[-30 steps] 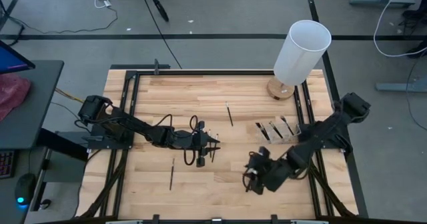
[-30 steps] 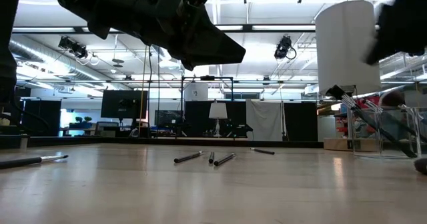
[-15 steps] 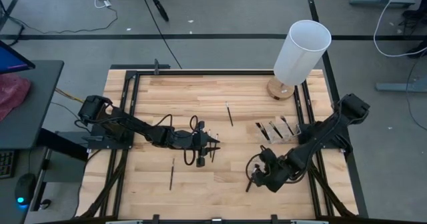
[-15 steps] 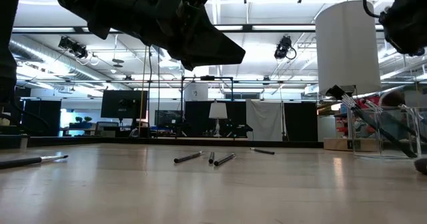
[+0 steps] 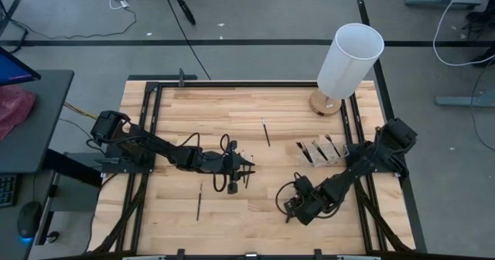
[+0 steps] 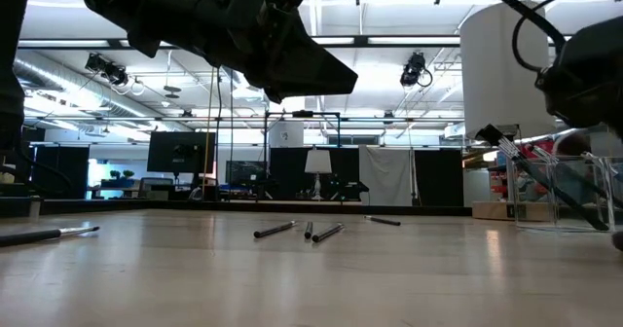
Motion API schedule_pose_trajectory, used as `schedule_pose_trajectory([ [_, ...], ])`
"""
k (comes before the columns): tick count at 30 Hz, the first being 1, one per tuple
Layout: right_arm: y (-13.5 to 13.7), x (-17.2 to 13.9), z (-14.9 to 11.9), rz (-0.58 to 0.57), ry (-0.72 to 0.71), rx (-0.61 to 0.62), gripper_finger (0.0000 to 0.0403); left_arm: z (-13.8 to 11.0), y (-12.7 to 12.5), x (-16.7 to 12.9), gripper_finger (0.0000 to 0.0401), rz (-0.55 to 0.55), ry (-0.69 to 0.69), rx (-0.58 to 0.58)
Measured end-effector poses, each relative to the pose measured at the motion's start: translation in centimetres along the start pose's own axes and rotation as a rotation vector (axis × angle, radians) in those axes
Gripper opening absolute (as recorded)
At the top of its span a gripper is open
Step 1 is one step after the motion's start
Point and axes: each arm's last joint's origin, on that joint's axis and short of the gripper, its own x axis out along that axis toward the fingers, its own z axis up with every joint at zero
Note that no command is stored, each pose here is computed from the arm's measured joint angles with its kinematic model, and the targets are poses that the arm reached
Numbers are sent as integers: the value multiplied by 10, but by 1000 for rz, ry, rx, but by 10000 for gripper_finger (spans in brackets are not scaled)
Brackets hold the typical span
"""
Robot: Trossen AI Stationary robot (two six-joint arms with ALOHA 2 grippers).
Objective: Put items in baskets/containers
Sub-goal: Put the black powder brush into the transparent bin
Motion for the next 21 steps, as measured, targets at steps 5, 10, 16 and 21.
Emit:
schedule_pose_trajectory([
  [5,0,2,6,-7,-26,-43,187,0,0,0,117,1,0,-1],
  [10,2,4,9,7,-61,-107,163,0,0,0,117,1,0,-1],
  [16,7,5,12,59,-132,-193,136,0,0,0,117,0,-1,-1],
  [21,7,11,11,39,-151,-288,113,0,0,0,117,0,-1,0],
])
